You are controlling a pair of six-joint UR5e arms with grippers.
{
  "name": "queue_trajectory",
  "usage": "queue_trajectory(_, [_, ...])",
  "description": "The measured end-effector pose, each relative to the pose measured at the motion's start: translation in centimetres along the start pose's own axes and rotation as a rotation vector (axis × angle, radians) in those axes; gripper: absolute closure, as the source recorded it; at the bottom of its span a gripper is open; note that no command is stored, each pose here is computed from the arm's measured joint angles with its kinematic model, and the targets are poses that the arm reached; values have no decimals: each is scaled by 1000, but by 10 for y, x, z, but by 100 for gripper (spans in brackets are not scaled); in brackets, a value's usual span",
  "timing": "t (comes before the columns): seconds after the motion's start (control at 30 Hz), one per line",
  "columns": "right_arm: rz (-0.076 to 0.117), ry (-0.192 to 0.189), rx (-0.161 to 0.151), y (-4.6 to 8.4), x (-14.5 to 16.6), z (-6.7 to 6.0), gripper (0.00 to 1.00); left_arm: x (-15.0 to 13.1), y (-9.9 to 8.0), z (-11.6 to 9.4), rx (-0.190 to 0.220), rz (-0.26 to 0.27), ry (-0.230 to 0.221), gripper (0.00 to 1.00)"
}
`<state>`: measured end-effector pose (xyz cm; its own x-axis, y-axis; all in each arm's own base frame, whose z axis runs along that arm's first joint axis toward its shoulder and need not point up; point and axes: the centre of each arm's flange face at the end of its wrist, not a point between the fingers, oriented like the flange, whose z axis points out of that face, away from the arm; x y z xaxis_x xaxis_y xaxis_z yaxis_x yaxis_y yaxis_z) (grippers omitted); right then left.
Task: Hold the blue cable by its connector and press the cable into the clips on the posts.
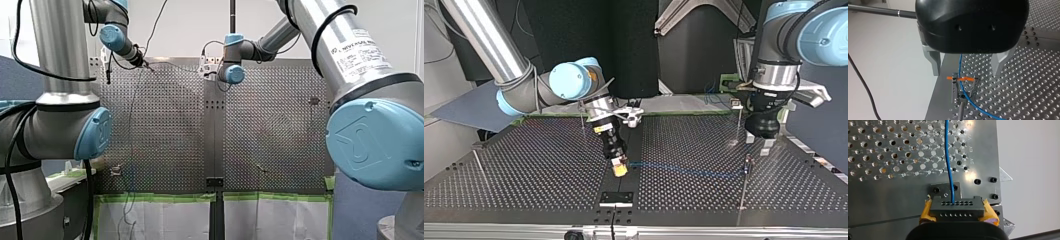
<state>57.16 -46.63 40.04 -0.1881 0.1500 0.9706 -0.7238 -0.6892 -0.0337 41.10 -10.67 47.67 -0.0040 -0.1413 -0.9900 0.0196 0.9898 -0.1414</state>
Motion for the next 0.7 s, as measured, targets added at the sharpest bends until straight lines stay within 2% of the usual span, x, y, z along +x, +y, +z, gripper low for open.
queue_trajectory(0.37, [0, -2, 0, 0, -1, 0, 100, -2, -2, 0, 7, 98, -4, 0])
queue_trajectory(0.7, [1, -4, 4, -1, -3, 0, 100, -1, -4, 0, 9, 105, -1, 0])
